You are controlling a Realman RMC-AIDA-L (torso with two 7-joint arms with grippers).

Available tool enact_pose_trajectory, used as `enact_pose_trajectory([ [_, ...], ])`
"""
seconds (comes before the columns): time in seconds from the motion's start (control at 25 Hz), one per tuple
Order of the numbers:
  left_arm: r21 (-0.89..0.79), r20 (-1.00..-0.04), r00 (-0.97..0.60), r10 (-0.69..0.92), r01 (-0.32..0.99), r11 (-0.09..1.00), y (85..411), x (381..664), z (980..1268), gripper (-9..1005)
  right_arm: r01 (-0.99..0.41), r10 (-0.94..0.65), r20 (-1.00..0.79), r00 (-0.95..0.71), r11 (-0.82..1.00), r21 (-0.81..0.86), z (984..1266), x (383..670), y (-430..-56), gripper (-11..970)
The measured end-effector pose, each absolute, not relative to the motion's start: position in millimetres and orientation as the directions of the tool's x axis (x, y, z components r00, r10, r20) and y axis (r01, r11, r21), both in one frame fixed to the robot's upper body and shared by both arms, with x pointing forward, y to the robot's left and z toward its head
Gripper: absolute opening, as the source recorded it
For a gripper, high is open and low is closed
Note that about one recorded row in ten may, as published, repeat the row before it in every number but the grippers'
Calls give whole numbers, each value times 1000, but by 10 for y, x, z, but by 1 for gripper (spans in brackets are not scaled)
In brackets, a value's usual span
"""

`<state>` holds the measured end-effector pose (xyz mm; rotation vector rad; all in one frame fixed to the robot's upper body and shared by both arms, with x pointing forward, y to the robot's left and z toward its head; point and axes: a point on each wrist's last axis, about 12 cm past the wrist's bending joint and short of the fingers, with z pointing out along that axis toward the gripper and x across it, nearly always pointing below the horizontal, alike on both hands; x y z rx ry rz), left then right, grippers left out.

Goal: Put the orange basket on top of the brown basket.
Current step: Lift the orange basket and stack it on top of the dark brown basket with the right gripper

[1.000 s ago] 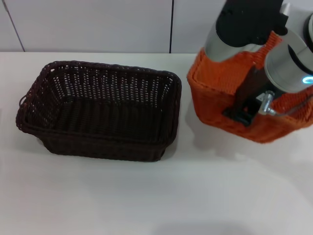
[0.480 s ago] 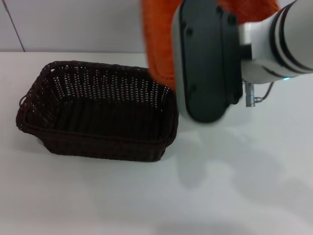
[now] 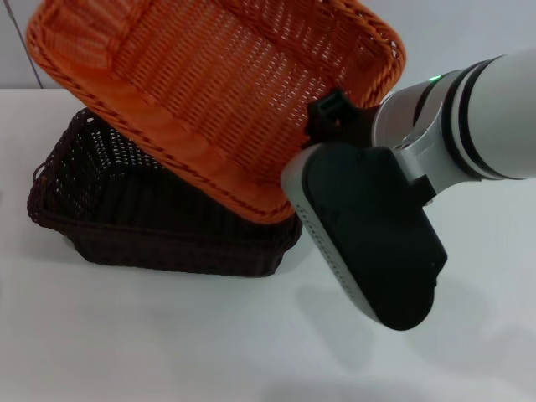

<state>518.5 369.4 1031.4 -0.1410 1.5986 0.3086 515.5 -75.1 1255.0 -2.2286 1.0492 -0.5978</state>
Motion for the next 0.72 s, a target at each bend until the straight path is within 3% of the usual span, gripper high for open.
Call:
enact_pose_trajectory([
  [0.44,61,-998,-43,51,-295,953,3731,5171,10313,802,-365,-659,270,702,-658,-659,12267,5292,-786,228],
  [0.72,58,-998,-43,47,-291,955,3717,5201,10321,802,-345,-637,286,716,-679,-648,12075,5393,-720,241],
])
